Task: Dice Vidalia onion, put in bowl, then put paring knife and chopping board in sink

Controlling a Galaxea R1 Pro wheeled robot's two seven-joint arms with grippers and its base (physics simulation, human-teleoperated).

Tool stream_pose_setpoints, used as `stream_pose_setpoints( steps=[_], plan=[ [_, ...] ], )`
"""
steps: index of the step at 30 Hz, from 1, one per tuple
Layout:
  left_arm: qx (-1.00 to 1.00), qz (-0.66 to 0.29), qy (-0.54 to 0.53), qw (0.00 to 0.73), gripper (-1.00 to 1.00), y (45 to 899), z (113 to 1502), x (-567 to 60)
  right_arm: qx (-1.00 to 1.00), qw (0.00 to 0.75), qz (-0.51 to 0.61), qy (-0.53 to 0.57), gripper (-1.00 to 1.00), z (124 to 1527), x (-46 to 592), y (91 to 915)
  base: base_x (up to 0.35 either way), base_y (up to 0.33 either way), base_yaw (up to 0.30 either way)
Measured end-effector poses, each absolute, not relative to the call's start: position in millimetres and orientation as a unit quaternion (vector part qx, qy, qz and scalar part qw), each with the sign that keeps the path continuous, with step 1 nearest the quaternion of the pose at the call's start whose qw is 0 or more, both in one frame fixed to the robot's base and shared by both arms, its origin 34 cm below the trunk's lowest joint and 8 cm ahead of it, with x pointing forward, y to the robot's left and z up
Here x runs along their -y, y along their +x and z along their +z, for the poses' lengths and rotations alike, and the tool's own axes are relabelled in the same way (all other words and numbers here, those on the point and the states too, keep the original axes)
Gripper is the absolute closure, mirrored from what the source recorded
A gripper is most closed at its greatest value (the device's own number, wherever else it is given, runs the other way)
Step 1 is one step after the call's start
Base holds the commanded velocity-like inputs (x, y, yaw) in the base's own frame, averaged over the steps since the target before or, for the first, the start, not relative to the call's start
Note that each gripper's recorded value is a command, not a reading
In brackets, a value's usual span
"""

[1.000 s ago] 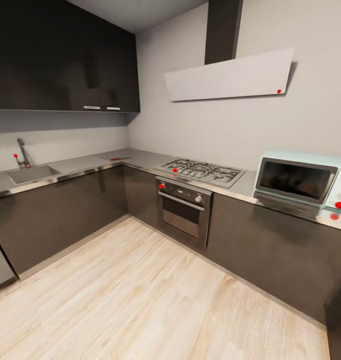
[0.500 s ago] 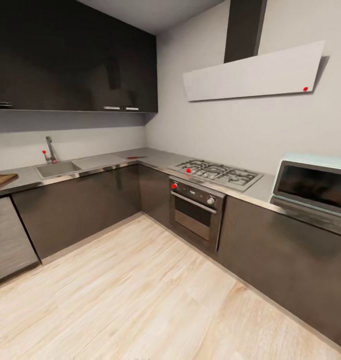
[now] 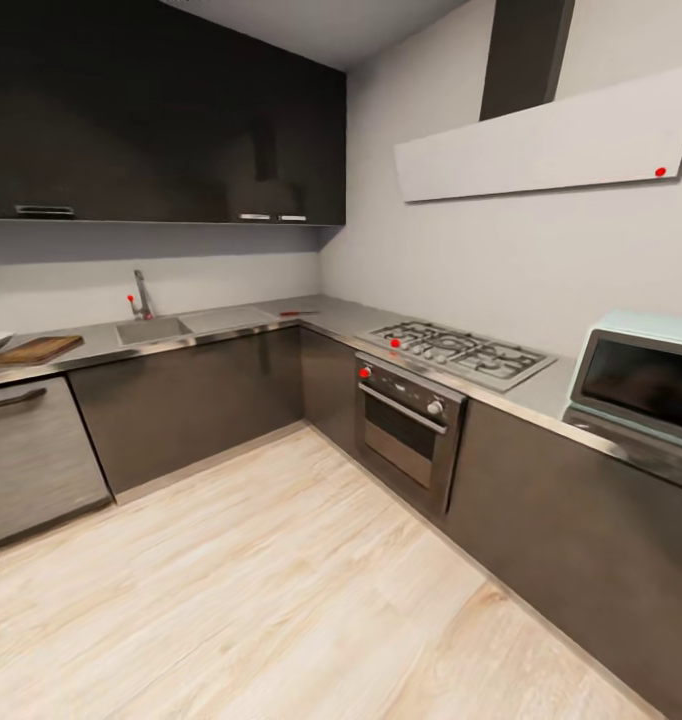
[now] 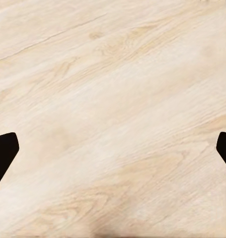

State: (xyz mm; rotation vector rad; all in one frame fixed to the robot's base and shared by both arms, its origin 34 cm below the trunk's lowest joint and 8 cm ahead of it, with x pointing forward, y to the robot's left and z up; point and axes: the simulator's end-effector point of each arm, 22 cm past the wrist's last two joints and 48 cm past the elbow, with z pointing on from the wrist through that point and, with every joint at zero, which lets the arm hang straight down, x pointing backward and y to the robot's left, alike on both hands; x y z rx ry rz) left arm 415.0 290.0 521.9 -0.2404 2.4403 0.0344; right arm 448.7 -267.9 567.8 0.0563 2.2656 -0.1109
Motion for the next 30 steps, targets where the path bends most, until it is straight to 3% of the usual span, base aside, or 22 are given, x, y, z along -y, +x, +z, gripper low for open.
stream_pose_setpoints(
  steps=[10,30],
  plan=[
    [-0.935,0.022,-0.102,0.339,-1.00,414.1,522.8,-304.7,-0.906,0.419,-0.044,0.022,-1.00,565.6,267.7,445.9,0.169,-0.251,0.247],
    [-0.933,0.026,-0.113,0.339,-1.00,413.7,523.4,-312.3,-0.908,0.417,-0.044,0.021,-1.00,563.6,267.1,443.6,0.322,-0.008,0.247]
  ],
)
